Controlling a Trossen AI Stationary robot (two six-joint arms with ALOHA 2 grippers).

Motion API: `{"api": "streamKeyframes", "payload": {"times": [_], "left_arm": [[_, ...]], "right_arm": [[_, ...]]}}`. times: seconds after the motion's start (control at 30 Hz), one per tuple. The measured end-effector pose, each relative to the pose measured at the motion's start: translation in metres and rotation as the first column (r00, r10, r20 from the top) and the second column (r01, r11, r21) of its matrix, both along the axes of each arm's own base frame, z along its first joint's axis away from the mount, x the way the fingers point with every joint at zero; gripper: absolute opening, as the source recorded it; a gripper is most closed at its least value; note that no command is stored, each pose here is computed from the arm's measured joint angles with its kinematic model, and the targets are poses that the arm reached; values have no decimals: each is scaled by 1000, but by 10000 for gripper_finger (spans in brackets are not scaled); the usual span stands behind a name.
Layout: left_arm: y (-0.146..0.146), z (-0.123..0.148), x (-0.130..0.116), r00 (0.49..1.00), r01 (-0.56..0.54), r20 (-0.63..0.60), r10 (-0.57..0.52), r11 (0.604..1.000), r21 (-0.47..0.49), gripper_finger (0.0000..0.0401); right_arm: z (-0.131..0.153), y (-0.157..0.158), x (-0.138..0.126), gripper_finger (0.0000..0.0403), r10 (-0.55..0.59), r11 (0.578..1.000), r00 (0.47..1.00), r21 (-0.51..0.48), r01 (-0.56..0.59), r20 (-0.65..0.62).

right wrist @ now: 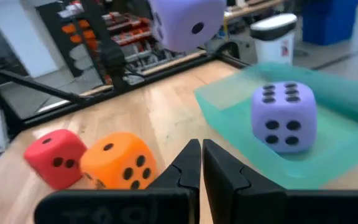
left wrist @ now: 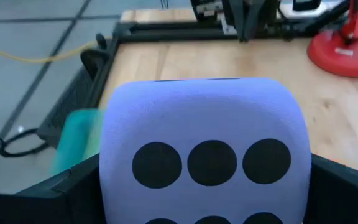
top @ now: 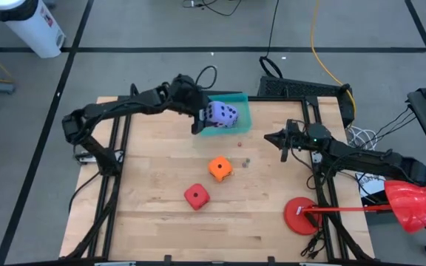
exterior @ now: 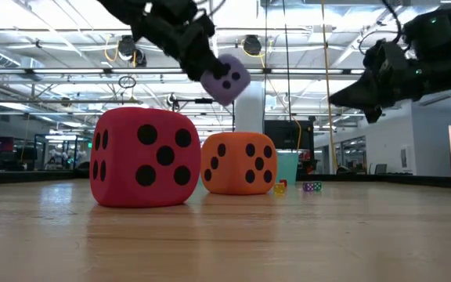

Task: Pick & Place Dice
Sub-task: Put the big violet dice into the green bin

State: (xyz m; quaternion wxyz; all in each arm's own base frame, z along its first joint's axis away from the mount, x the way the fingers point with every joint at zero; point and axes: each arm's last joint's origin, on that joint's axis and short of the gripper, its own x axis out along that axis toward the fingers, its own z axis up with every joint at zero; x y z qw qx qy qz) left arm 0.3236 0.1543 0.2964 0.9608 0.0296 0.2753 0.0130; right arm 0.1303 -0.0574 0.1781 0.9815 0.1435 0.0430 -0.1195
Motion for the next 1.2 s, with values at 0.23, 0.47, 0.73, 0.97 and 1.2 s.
{"api": "streamKeyframes", "payload": {"times": [0.23, 0.47, 0.73, 0.97, 1.2], "left_arm": [[29, -42, 6, 991, -48, -129, 42, 998, -44, 397], [41, -54, 4, 976, -109, -187, 110, 994, 13, 397], [40, -59, -1, 951, -116, -279, 137, 989, 91, 397], [41, -59, -2, 944, -124, -291, 154, 985, 118, 397], [41, -59, -2, 943, -142, -287, 171, 983, 117, 397]], "right_arm": [[-4, -8, 15, 8, -28, 999, 998, 19, 29, -59], [32, -28, 55, 8, -10, 996, 993, -89, -1, -120], [57, -60, 122, 1, 6, 968, 949, -237, -85, -315], [63, -87, 172, 1, -30, 930, 961, -360, -74, -276], [60, -107, 213, 0, -30, 915, 964, -395, -80, -266]]}}
